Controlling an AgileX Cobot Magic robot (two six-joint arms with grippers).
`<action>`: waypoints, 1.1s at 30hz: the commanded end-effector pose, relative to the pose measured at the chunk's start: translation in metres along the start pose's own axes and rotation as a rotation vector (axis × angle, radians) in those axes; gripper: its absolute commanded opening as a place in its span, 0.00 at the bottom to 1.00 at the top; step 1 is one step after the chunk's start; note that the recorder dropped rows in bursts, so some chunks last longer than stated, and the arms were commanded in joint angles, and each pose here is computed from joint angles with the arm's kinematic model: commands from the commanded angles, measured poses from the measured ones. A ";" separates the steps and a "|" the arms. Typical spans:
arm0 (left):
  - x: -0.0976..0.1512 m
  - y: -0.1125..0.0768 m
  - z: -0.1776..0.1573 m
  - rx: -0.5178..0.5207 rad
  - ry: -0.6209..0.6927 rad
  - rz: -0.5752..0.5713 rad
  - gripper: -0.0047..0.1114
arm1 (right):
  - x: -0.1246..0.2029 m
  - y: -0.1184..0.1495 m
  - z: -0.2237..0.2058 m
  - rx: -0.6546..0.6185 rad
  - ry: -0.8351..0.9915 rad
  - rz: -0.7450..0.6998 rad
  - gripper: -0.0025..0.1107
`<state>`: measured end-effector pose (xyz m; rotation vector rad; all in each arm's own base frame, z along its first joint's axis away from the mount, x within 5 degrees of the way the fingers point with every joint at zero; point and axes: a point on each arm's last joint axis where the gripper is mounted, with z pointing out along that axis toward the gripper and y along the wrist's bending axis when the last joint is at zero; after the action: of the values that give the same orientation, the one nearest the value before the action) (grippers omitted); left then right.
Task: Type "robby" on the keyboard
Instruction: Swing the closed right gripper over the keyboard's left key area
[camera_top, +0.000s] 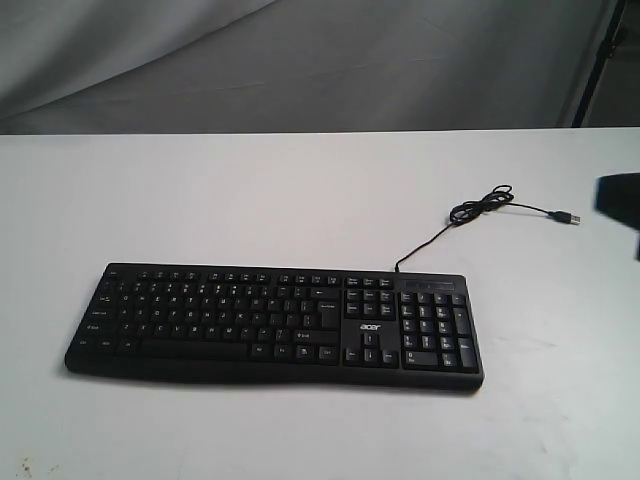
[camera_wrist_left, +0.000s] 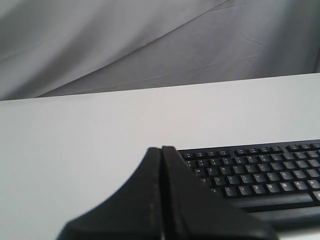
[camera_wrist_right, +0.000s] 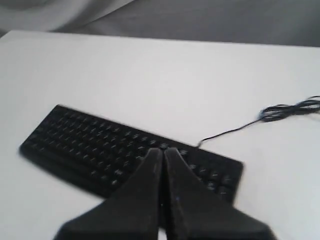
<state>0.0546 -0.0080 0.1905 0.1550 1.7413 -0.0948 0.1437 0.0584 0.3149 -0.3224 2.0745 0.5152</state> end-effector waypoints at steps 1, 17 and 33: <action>0.001 0.000 0.000 0.005 -0.007 0.003 0.04 | -0.014 0.019 0.045 -0.190 0.105 -0.068 0.02; 0.001 0.000 0.000 0.005 -0.007 0.003 0.04 | -0.029 0.154 0.213 -0.490 0.360 -0.515 0.02; 0.001 0.000 0.000 0.005 -0.007 0.003 0.04 | 0.002 0.189 0.336 -0.478 0.401 -0.577 0.02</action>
<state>0.0546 -0.0080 0.1905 0.1550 1.7413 -0.0948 0.3040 0.3775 0.2046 -1.3514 2.0930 0.6453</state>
